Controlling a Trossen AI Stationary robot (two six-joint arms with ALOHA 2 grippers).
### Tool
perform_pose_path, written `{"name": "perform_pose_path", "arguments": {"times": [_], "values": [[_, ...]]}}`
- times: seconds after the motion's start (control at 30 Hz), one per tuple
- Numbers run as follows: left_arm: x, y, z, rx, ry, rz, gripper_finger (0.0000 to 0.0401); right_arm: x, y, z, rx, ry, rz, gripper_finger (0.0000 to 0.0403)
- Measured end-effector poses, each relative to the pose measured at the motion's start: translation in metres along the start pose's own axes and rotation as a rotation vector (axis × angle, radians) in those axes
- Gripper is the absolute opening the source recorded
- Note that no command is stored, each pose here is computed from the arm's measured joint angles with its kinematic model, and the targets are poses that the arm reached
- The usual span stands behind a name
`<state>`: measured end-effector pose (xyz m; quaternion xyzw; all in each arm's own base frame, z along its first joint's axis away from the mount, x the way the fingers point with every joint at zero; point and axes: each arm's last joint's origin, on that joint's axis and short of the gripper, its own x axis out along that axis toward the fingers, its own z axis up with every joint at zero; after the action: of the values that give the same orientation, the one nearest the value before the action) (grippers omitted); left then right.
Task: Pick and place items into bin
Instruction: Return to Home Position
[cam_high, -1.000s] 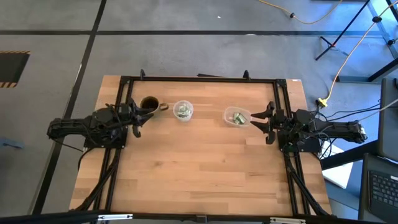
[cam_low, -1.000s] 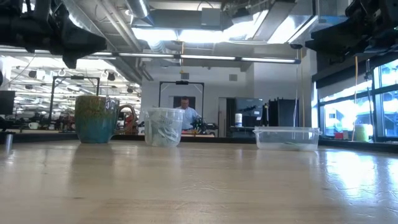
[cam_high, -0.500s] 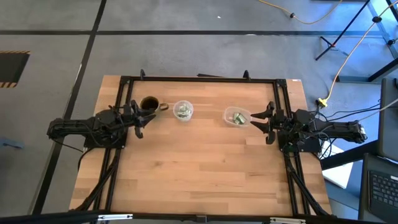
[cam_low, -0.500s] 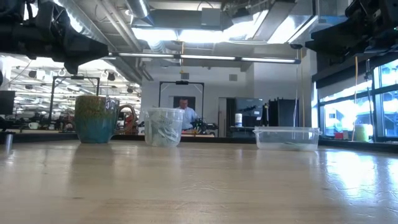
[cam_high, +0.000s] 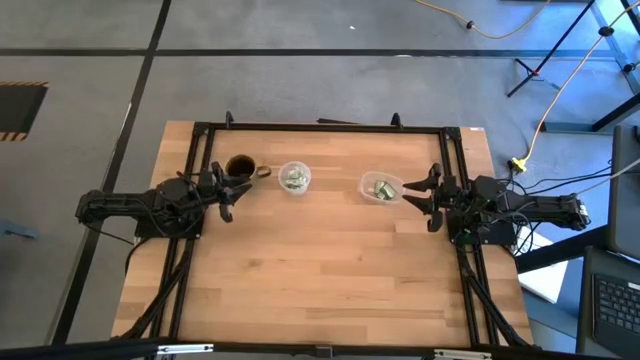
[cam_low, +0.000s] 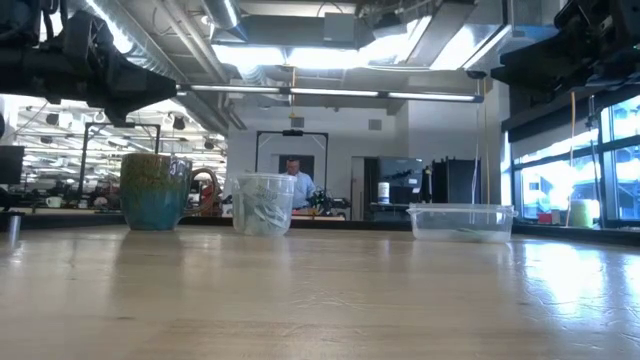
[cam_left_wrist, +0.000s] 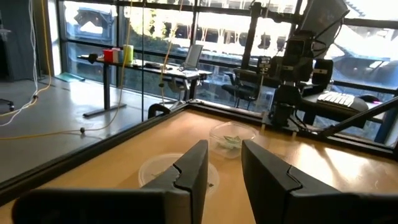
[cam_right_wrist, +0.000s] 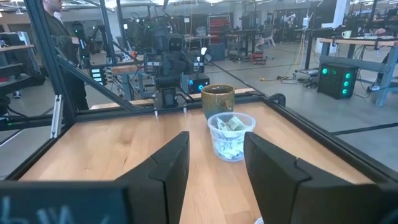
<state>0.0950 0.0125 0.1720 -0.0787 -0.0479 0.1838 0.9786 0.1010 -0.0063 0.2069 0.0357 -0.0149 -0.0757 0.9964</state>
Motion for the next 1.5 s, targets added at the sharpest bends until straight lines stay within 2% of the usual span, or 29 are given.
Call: {"name": "perform_pose_path", "arguments": {"times": [0.43, 0.63, 0.83, 1.1, 1.27, 1.37, 1.5], "values": [[0.000, 0.000, 0.000, 0.017, 0.002, 0.007, 0.0091, 0.000, 0.000, -0.001, -0.034, 0.005, -0.002, 0.0156], [0.000, 0.000, 0.000, 0.015, 0.003, 0.007, 0.0095, 0.005, -0.002, -0.029, -0.048, -0.069, -0.001, 0.0156], [0.000, 0.000, 0.000, 0.015, 0.003, 0.006, 0.0091, 0.005, -0.003, -0.030, -0.066, -0.068, -0.053, 0.0156], [0.000, 0.001, 0.000, 0.088, 0.000, 0.029, 0.0095, 0.003, -0.011, -0.030, -0.109, -0.062, -0.339, 0.0156], [0.000, 0.002, 0.000, 0.167, -0.003, 0.062, 0.0092, 0.001, -0.017, -0.038, -0.142, 0.032, -0.541, 0.0156], [0.000, 0.004, 0.001, 0.190, -0.011, 0.131, 0.0091, 0.000, -0.019, -0.043, -0.139, 0.077, -0.596, 0.0156], [-0.001, 0.008, 0.002, 0.159, -0.025, 0.283, 0.0094, 0.000, -0.019, -0.044, -0.135, 0.077, -0.600, 0.0156]]}}
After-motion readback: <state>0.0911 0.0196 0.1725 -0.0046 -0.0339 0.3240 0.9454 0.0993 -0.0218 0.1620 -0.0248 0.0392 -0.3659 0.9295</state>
